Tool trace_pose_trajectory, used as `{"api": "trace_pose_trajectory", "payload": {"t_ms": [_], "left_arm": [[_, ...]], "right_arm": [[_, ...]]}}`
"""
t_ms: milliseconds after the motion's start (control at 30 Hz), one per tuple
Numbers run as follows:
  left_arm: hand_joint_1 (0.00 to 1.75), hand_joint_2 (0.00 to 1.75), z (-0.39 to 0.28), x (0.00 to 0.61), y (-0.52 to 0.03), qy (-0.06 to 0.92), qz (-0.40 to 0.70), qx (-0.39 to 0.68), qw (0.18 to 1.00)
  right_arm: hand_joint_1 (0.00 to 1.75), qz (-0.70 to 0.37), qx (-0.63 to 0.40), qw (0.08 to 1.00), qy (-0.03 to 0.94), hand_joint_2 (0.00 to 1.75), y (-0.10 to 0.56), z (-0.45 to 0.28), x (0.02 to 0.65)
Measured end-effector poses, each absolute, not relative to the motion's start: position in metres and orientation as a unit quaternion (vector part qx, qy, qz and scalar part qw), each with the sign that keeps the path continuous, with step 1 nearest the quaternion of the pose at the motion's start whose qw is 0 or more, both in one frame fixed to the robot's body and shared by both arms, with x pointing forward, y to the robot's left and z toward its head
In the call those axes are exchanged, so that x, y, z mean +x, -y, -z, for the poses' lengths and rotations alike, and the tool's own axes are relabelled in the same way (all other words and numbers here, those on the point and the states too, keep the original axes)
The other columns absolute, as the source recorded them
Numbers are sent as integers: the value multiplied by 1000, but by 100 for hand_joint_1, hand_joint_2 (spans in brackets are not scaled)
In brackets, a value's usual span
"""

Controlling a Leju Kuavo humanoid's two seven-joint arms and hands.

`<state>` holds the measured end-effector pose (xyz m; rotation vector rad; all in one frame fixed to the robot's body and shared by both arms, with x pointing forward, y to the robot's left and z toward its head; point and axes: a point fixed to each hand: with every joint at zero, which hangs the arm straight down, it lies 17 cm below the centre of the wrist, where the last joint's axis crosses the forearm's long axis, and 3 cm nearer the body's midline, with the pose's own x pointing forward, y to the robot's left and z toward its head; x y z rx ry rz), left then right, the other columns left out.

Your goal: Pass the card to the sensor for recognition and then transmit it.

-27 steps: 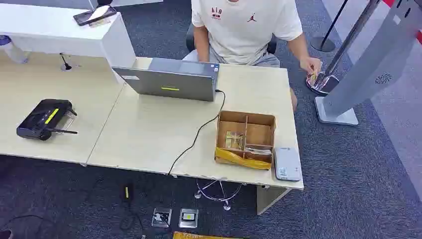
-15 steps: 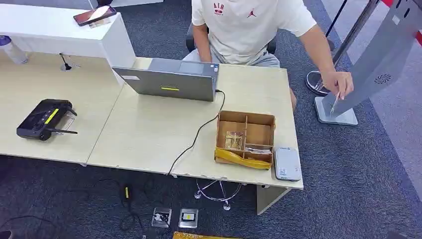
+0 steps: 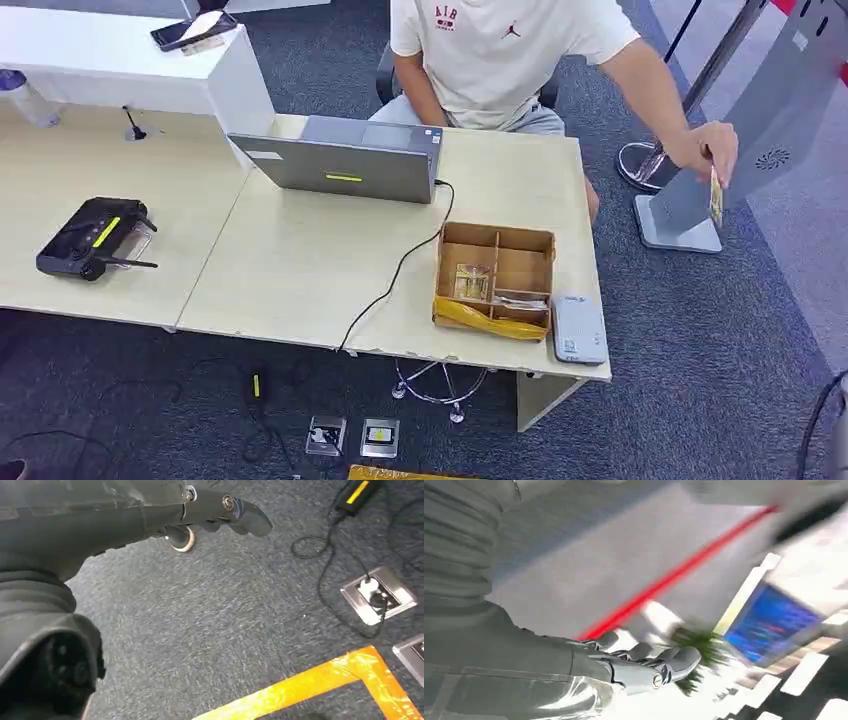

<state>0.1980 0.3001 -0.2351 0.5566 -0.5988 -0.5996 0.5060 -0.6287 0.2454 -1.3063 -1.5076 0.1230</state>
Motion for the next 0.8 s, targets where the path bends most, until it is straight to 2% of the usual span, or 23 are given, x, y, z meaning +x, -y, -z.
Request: {"api": "trace_pose_trajectory", "payload": {"t_ms": [133,267,533,800], "left_arm": [[0,0,235,198,-298,290,293,261,873],[0,0,235,199,-297,293,296,259,872],[0,0,236,198,-297,291,293,256,874],[0,0,236,198,-297,290,292,256,875]], "right_arm": [[0,-110,-563,463,675,175,582,-316,533],[0,-163,-564,410,698,175,536,-355,555],[0,-239,-535,354,729,175,453,-385,587],[0,-271,-512,344,739,175,410,-389,603]]}}
